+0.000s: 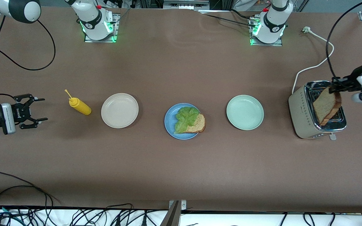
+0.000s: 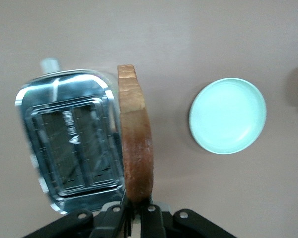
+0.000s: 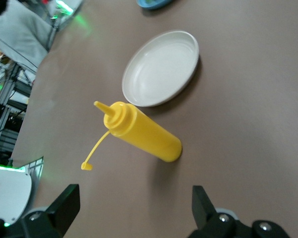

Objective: Make sandwich in blue plate with both arms
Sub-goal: 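Lift the bread slice out of the toaster with the left gripper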

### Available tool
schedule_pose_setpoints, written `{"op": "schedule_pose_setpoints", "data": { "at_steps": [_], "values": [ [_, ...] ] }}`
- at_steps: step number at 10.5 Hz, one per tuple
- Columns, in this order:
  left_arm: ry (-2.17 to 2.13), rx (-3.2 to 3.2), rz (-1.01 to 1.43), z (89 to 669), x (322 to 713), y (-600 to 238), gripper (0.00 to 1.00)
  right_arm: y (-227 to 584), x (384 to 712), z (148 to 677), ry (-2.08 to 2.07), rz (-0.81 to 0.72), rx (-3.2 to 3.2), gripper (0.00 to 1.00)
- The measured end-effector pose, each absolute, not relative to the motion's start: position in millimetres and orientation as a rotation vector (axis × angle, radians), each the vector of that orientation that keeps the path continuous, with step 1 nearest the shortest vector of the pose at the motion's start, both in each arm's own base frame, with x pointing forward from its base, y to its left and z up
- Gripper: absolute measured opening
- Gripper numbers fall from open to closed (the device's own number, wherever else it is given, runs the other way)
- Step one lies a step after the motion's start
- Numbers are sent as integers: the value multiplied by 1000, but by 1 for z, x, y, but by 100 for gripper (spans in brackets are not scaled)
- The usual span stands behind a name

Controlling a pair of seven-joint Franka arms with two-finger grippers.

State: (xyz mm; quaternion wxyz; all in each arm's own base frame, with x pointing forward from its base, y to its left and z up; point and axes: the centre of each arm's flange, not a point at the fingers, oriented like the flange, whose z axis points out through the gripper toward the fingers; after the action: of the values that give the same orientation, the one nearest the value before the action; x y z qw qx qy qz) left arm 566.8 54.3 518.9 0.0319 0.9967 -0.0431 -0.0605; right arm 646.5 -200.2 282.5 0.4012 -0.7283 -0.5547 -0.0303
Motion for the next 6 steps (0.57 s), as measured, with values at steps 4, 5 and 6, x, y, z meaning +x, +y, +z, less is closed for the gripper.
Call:
{"op": "schedule_pose_setpoints", "data": {
  "at_steps": [4,5,6],
  "values": [
    [-25,2925,-278,480,579,-91,8,-172,682,354,-1162,271,-2360,100],
    [-19,2878,-273,470,583,-121,8,-155,688,369,-1090,355,-2489,100],
    [-8,2810,-285,458,585,-143,8,-139,691,383,-1002,434,-2610,100]
  ]
}}
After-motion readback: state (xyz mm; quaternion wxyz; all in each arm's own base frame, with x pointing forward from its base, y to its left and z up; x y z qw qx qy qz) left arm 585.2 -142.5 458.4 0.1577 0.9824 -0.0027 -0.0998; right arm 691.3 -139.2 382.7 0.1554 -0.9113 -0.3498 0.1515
